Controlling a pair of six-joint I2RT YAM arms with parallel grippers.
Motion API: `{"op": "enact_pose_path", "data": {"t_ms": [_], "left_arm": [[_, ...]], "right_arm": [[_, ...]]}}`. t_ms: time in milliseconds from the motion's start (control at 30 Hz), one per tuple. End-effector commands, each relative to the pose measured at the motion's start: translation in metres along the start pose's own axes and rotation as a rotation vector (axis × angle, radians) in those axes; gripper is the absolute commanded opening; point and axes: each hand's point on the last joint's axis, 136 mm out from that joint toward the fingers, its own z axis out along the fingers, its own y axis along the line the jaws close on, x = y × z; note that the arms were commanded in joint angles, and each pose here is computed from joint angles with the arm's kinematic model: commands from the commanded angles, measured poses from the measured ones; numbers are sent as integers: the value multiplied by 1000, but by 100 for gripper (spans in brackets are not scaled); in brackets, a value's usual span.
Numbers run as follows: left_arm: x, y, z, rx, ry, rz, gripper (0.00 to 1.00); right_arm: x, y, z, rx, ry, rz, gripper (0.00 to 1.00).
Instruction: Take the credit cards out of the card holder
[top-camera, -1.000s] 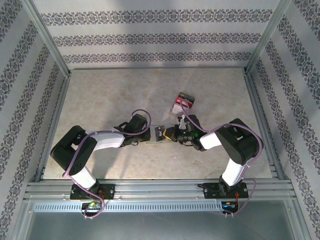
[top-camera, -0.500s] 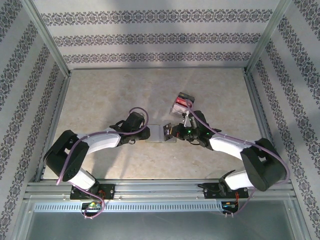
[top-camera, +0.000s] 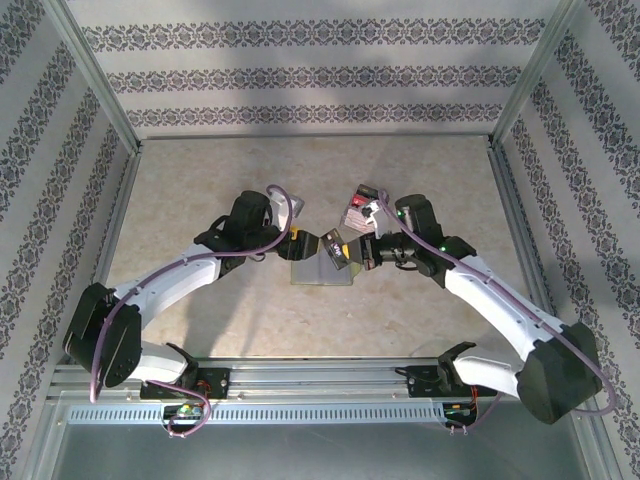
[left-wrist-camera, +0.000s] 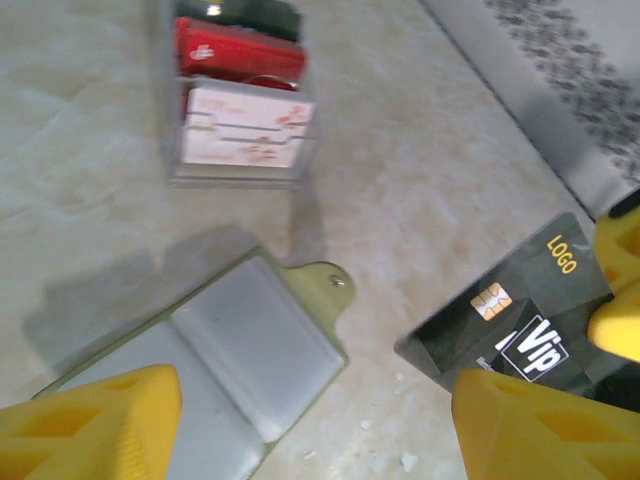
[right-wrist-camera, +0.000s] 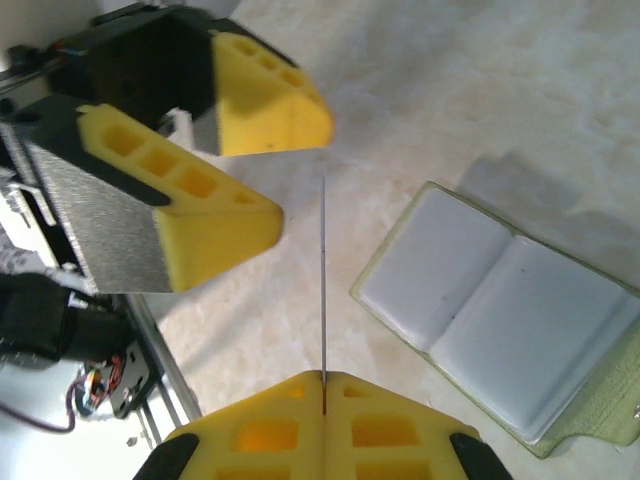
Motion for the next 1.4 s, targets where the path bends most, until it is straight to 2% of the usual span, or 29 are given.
{"op": "enact_pose_path", "data": {"t_ms": [0,233,433,700,767,833,967,1067,1100,1167,1367], "left_arm": [[1,-26,-11,166,15,98,72],[-5,-59,-31,378,-30,132,68],[3,-70,-34,465,-1,127,64],[1,-79,-27,544,10,109,53],[-2,-83,-27,572,0,107,47],[-3,-86,-28,598,-12,111,37],[-9,-90,-32,612,-56,116,9],[-17,-95,-41,613,-122,131,0],[-20,-95,-43,596,-145,134,0],[-27,-94,-48,564,-195,132,0],[-48,-102,-72,553,-357,147,0]], "right_arm": [[6,19,-12,-63,36,-126,3],[5,31,-20,-94,40,-190,3],[2,39,-20,-138,41,-223,3],[-1,55,-17,-229,46,-254,3],[-1,57,-17,-242,47,-258,3],[-3,58,-16,-255,45,-260,4],[-7,62,-15,-283,35,-256,5],[-15,58,-16,-260,2,-243,14],[-17,57,-16,-253,-10,-234,16],[-20,54,-19,-237,-39,-225,27],[-28,44,-31,-220,-179,-166,38]]}}
